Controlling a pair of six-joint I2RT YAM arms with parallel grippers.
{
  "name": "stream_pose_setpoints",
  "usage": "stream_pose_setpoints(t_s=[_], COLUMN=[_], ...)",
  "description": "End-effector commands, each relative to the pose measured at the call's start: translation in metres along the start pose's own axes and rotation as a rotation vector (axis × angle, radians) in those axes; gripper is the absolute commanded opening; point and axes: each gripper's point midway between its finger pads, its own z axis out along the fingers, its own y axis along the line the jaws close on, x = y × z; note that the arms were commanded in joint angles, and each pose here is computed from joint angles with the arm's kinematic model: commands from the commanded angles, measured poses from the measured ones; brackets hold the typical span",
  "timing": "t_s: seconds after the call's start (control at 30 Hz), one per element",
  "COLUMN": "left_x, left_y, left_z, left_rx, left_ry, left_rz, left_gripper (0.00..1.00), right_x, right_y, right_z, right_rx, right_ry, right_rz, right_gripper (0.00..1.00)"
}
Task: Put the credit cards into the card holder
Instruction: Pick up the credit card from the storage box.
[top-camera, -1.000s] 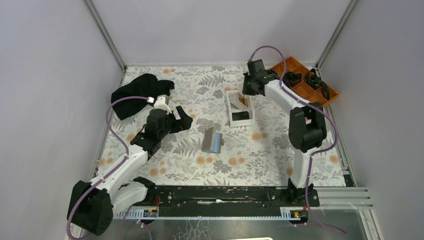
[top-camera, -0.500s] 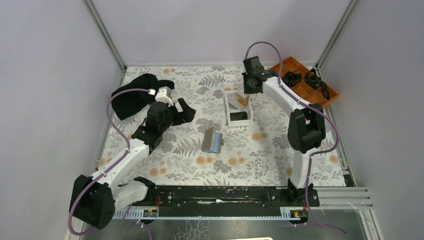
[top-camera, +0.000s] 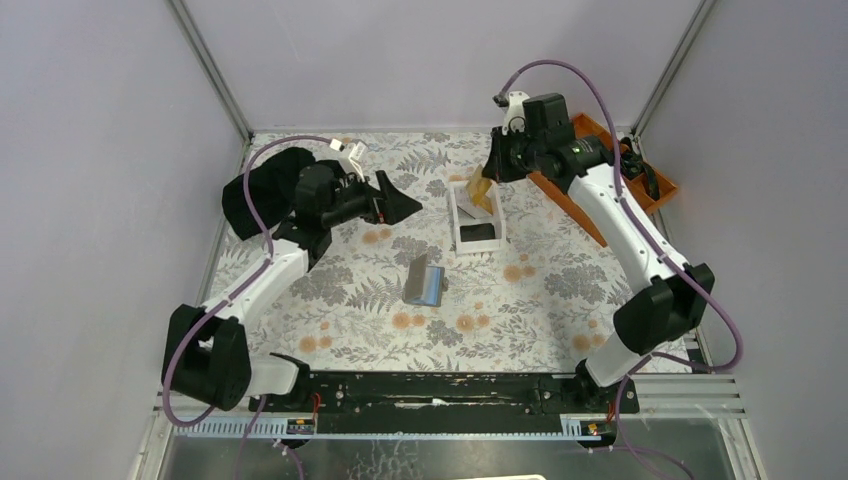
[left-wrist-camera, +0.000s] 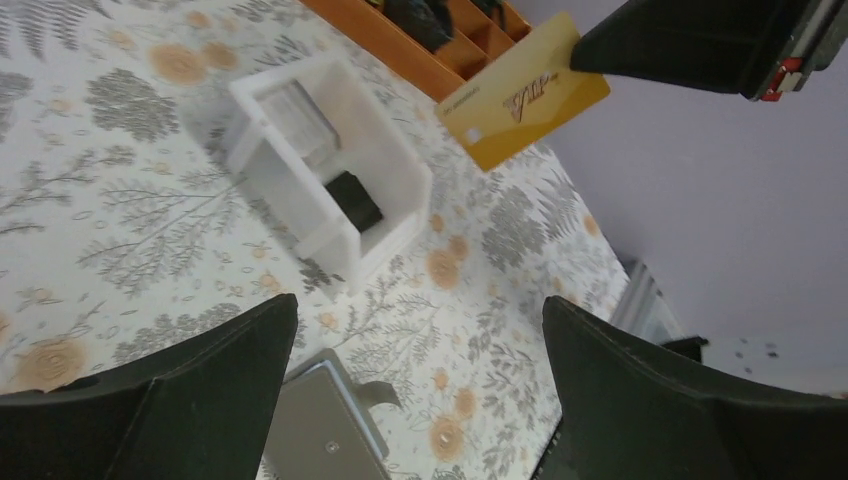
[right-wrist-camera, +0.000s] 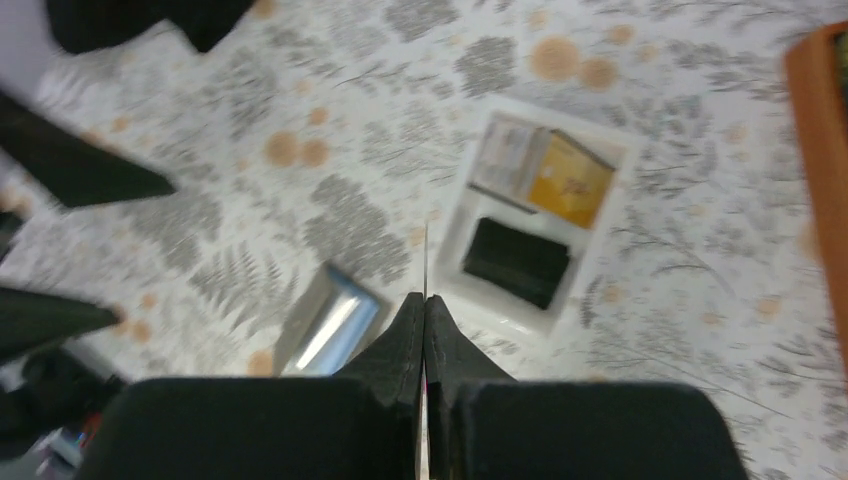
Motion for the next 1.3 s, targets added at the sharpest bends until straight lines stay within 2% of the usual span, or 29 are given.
stream_pose_setpoints(t_s=[0.0,0.27,0.5,0.9,1.27], left_x=[-0.005,0.005,0.018,0.029,0.038], left_y=[-0.036,-0.051,-0.054,-0.058,-0.061], left_z=[-0.007,-0.012,-0.015,-0.014,-0.011], left_rx=[0.268,0.426,0.501,0.590,0.637], left_ry=[0.068,0.125,0.177,0.205,0.261], left_rz=[0.004,-0.046,-0.080,-0.137,-0.166], left_gripper=[1.00,1.00,0.95,0.85,0.66], right_x=[0.024,0.048,0.051,0.052,0.052], right_y=[0.056,0.099,0.118,0.132,0.135], right_z=[-0.024,-0.047,-0.049,-0.034,-0.012], right_rx=[-0.315,-0.588,-0.694,-0.787,-0.808], right_ry=[0.075,0.153,0.176,0.228,0.272], right_rz=[0.030,0.083,0.121,0.161,0.164], right_gripper=[0.00,0.00,0.00,0.00,0.00])
